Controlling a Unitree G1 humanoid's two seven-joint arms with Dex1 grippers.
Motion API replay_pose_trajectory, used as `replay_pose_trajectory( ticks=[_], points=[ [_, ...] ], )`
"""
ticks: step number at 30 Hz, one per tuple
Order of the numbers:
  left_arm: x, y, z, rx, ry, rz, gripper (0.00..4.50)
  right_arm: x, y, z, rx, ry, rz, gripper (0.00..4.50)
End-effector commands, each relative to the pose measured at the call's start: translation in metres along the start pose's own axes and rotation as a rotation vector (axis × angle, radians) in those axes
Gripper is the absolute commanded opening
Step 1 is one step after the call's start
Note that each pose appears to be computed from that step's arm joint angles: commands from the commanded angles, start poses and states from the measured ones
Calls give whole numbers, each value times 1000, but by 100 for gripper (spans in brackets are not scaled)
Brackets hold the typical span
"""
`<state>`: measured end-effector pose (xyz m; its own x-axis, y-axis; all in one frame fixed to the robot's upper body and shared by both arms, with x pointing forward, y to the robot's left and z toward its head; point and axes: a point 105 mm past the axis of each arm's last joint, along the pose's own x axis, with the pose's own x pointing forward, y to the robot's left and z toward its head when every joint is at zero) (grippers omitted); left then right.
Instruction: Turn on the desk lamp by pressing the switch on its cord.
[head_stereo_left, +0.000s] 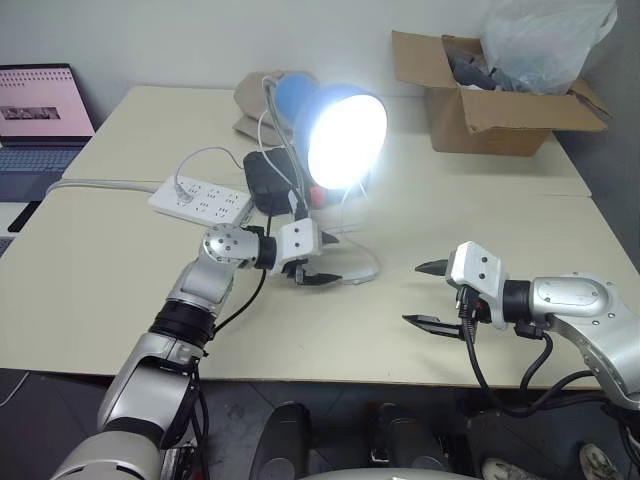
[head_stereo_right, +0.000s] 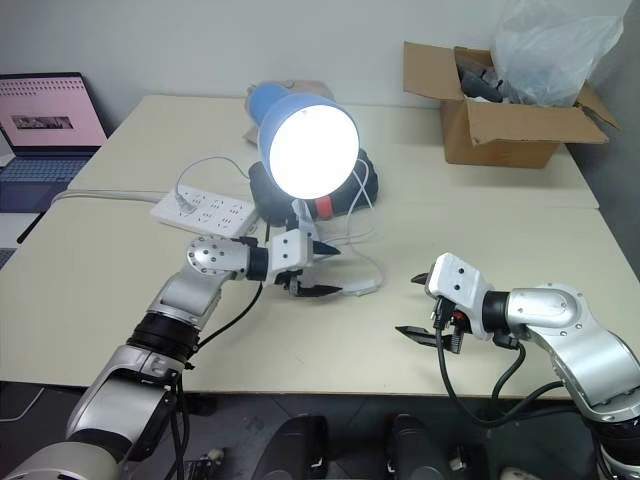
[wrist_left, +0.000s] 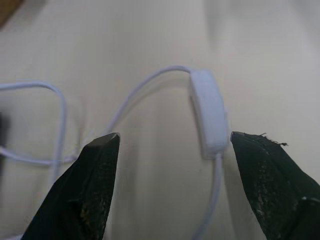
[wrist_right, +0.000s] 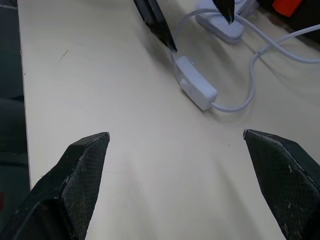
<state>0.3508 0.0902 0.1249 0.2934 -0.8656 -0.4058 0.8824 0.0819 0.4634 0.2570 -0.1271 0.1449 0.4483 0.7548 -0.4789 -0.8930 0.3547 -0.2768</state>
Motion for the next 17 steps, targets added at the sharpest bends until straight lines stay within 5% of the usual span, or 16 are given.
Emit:
replay_pose_trajectory(
  ticks=[1, 8, 17],
  points=[
    [-41, 0, 11, -12, -15, 59, 361, -9, -9, 9, -47, -30, -15, 450],
    [-104, -27, 5, -178, 71, 97, 361, -31, -24, 8, -58, -53, -19, 450],
    [-125, -43, 9, -295, 51, 164, 361, -33, -31, 10, -90, -74, 29, 450]
  ],
)
